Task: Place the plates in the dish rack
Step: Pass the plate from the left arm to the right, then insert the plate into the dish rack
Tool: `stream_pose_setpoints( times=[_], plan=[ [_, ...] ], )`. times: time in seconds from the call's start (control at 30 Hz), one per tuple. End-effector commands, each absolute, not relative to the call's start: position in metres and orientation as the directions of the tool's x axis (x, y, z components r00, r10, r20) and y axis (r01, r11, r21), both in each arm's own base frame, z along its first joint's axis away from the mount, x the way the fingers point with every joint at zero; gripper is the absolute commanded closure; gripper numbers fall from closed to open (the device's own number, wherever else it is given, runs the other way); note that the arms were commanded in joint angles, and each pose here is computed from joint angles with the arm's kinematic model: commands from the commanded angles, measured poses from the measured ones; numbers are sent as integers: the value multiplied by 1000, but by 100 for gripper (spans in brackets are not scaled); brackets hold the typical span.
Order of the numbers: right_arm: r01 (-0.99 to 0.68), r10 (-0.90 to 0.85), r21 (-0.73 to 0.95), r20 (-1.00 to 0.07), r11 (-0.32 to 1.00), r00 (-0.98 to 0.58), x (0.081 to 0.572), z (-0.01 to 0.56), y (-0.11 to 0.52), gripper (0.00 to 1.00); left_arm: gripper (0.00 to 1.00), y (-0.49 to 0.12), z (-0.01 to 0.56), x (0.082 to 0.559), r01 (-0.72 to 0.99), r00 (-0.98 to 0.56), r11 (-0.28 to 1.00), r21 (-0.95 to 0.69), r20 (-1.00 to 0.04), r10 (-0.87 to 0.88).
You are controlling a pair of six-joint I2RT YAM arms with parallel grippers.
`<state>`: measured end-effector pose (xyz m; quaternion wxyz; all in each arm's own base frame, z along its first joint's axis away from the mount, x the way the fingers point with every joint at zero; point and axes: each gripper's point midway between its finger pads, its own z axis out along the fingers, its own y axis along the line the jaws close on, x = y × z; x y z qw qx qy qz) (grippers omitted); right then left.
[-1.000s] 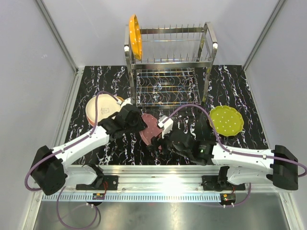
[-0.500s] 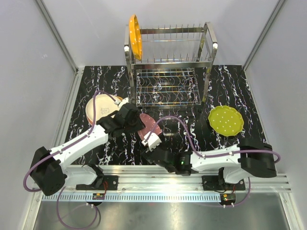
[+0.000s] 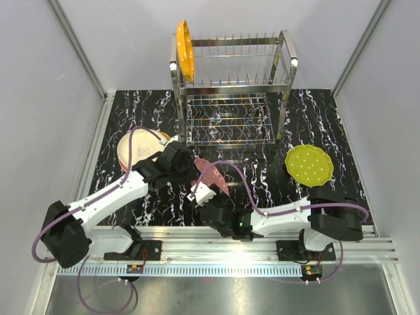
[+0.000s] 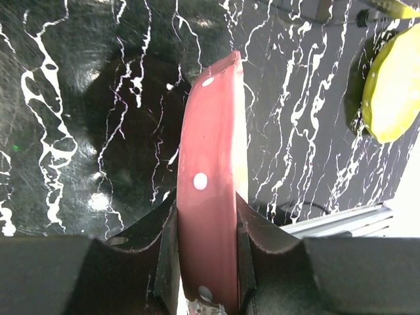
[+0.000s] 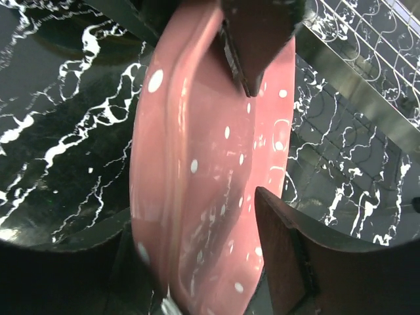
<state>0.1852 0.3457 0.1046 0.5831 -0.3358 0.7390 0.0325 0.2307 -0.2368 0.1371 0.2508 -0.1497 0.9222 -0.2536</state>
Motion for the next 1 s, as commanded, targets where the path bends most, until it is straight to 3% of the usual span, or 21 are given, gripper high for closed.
stream_pose_setpoints(
  times=[0.0,0.13,0.17,0.2,0.27,0.3,0.47,0.5,0.53,0.97],
  plan=[
    [-467,-400,-324,-914,823,-71,194,126,352,39,100,-266,198,246,-56,-789,703,-709,-400,-466],
    [-451,-398,-325,-915,831,-74,195,128,346,49,99,-265,198,245,-55,-790,706,-706,-402,-463],
    [-454,-392,-320,-917,832,-73,194,128,346,51,94,-264,199,244,-52,-788,703,-709,-403,-465],
    [-453,-379,-307,-922,837,-75,194,131,344,59,82,-264,200,244,-48,-787,701,-711,-405,-465],
    [-459,-361,-289,-929,840,-75,193,134,344,68,72,-264,204,244,-41,-783,697,-716,-410,-467],
    [-468,-355,-280,-932,838,-78,192,134,344,76,61,-263,205,245,-40,-778,696,-717,-414,-472],
    [-484,-323,-247,-943,839,-78,189,141,343,93,54,-266,207,247,-22,-773,685,-728,-421,-473],
    [-492,-319,-242,-945,837,-78,188,141,343,95,50,-266,208,248,-20,-774,686,-727,-424,-471],
    [-496,-305,-225,-949,839,-84,188,142,344,96,40,-267,208,248,-19,-773,685,-728,-424,-472],
    [-521,-217,-127,-969,844,-114,181,155,340,99,6,-250,227,266,-6,-729,744,-668,-507,-460]
  ],
)
